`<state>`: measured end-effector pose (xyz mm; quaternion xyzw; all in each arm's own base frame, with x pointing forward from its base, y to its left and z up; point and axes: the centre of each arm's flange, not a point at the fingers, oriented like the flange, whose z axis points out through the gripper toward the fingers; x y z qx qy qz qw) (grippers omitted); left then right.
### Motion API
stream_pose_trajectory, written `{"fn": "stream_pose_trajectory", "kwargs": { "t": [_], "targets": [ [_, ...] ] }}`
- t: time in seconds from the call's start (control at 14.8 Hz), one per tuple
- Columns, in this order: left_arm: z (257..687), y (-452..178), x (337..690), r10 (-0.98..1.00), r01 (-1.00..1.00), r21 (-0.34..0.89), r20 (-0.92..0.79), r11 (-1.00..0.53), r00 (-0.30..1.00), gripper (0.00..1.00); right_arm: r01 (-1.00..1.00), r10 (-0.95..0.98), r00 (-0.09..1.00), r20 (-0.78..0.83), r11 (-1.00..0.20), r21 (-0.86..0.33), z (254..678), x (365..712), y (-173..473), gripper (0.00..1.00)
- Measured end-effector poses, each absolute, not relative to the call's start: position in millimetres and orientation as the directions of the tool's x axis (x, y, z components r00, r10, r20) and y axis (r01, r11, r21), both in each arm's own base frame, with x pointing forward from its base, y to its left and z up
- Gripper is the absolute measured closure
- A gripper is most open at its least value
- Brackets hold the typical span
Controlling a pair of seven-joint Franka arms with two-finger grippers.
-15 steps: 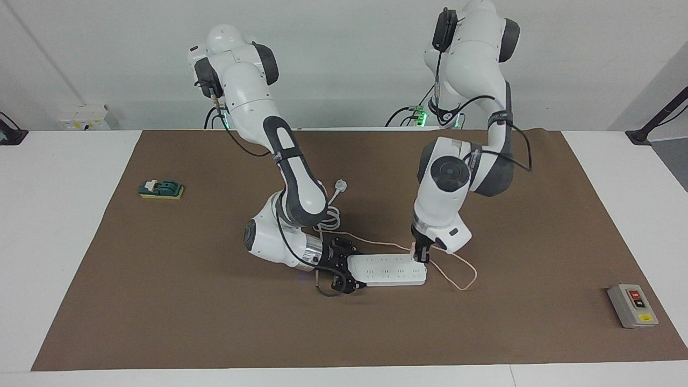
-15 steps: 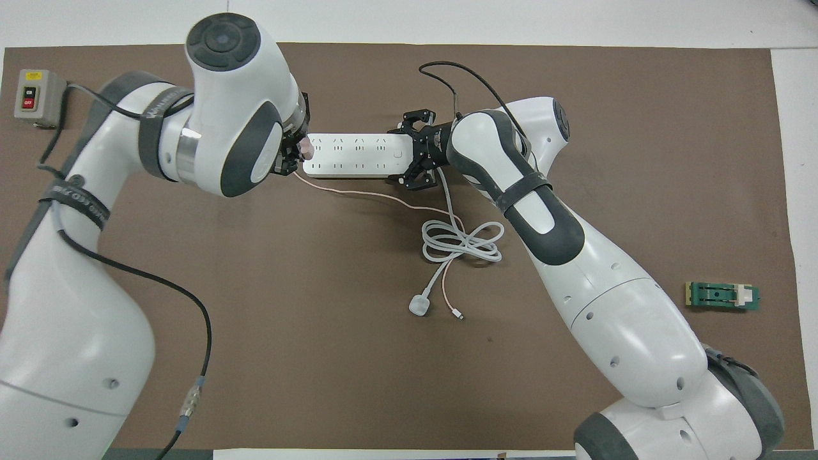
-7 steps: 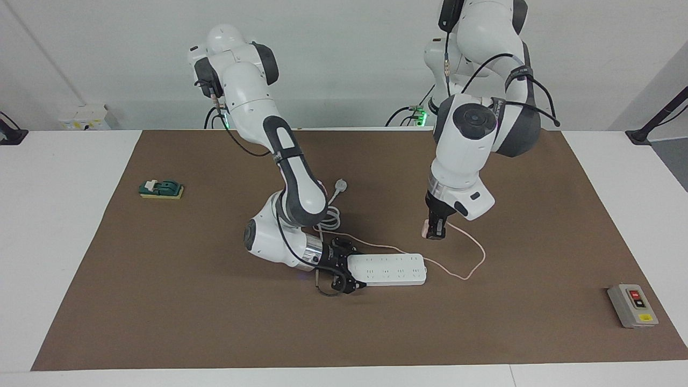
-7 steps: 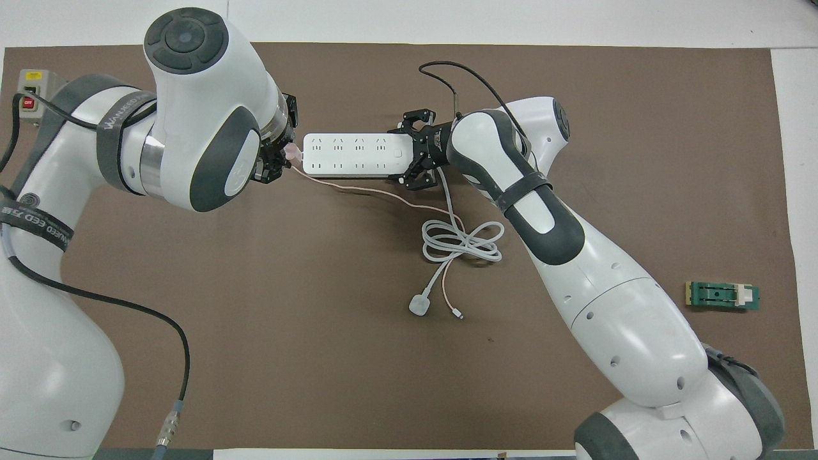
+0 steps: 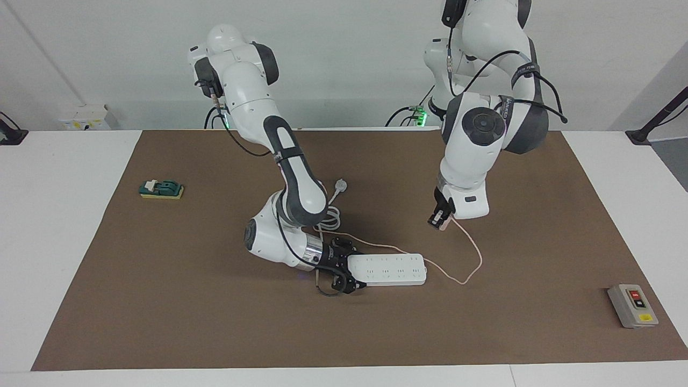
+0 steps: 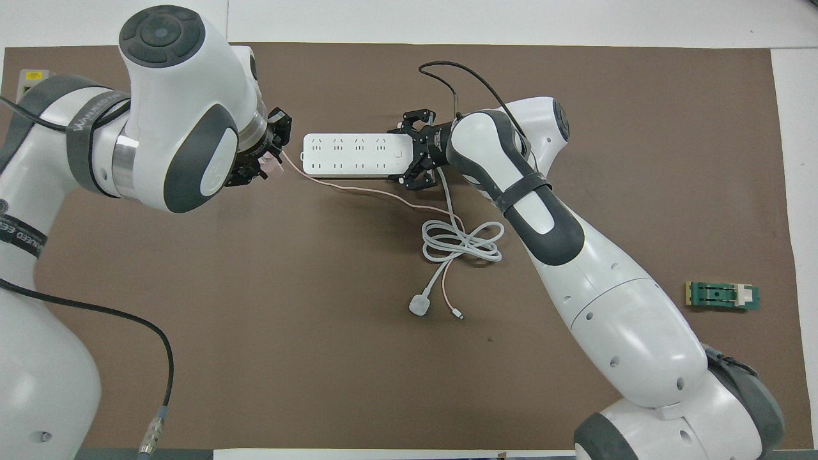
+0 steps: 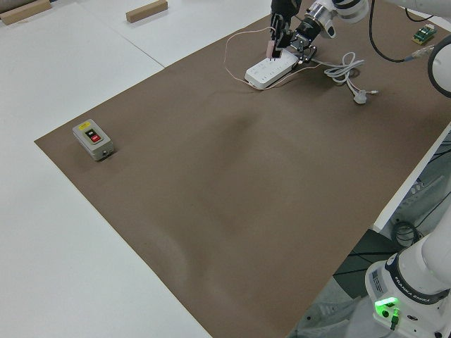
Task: Unplug charger and place it aside
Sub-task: 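Pull the pink charger out of the strip with the left gripper, then carry the charger away from the strip and release it with the left gripper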
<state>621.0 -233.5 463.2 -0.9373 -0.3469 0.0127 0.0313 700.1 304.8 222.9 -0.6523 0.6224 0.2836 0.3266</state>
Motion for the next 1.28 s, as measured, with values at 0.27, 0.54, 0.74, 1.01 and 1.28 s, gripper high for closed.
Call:
{"fn": "stream_pose_trajectory", "kwargs": {
  "t": [0.27,0.54,0.74,1.01,1.28],
  "targets": [
    [467.1,-175.1,610.4,0.436,0.431,-0.075,-0.05,-0.899,0.899,0.69,-0.995,-0.641,0.082,-0.764,-0.014,-0.095,221.3,697.0,313.4,0.0],
    [477.8,-101.8,600.4,0.287,0.294,0.04,-0.12,-0.955,0.95,0.69,-0.995,-0.642,0.083,-0.762,-0.014,-0.096,221.5,696.7,313.5,0.0],
    [483.9,-32.4,588.8,0.208,0.234,0.176,-0.154,-0.956,0.966,0.69,-0.995,-0.642,0.082,-0.762,-0.013,-0.096,221.7,696.5,313.3,0.0],
    [471.9,43.8,559.8,0.186,0.237,0.32,-0.182,-0.917,0.966,0.69,-0.995,-0.643,0.085,-0.761,-0.011,-0.101,229.0,696.2,311.1,0.0],
    [433.9,68.8,522.2,0.067,0.149,0.48,-0.184,-0.865,0.981,0.69,-0.994,-0.64,0.09,-0.763,-0.012,-0.106,242.6,695.1,307.4,0.0]
  ]
}}
